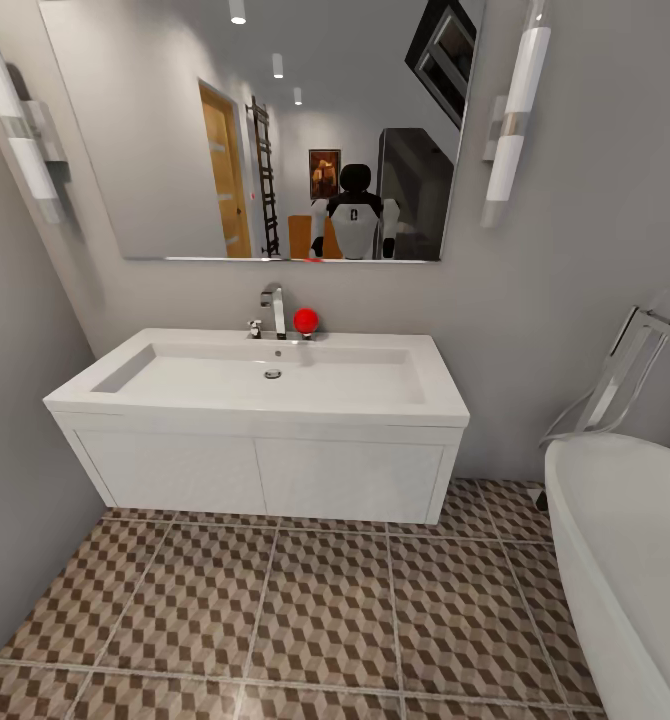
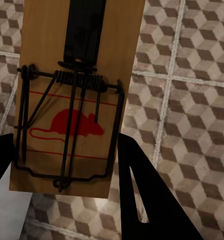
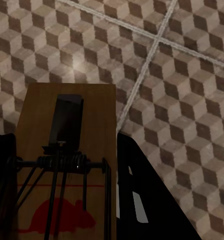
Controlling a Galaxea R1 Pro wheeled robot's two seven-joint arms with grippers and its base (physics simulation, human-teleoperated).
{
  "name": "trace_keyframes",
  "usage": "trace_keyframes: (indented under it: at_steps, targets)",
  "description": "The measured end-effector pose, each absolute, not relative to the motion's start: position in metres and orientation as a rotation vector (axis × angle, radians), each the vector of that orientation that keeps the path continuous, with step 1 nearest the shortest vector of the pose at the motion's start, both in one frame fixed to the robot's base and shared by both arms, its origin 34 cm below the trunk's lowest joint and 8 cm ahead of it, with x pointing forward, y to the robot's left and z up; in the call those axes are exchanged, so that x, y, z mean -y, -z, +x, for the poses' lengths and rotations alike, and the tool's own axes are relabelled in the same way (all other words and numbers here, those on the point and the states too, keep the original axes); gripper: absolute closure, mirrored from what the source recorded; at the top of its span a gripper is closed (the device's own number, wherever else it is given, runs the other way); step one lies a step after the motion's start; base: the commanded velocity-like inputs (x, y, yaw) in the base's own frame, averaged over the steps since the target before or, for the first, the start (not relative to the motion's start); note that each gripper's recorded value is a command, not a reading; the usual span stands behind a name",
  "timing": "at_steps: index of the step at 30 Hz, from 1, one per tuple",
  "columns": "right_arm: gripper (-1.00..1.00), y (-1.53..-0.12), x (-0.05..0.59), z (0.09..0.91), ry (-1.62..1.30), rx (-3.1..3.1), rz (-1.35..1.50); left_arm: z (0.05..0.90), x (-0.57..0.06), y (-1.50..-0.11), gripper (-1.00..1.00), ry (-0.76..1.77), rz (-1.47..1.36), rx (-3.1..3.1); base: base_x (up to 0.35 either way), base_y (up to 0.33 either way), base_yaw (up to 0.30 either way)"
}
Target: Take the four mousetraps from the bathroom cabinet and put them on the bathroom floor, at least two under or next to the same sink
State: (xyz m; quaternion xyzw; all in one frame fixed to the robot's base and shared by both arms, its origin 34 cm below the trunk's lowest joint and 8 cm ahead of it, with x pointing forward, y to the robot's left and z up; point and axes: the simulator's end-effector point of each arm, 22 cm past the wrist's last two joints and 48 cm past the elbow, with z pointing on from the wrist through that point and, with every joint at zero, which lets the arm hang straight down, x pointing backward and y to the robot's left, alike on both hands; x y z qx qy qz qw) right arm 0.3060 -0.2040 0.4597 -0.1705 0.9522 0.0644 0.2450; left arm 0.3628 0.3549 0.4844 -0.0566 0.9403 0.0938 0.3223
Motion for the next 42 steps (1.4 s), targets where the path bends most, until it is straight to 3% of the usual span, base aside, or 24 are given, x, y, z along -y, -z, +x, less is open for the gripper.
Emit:
trace_keyframes:
  at_steps: [28,38,42]
  targets:
    - [1.0,-0.46,0.203,0.306,-0.177,-2.599,-0.466,0.363,-0.353,-0.484,1.0,-0.242,-0.151,-2.469,0.0,0.0,0.0]
    - [1.0,-0.46,0.201,0.307,-0.18,-2.597,-0.458,0.363,-0.321,-0.481,1.0,-0.188,-0.163,-2.475,0.0,0.0,0.0]
    - [1.0,-0.47,0.2,0.353,-0.159,-2.521,-0.449,0.366,-0.321,-0.481,1.0,-0.186,-0.175,-2.469,0.0,0.0,0.0]
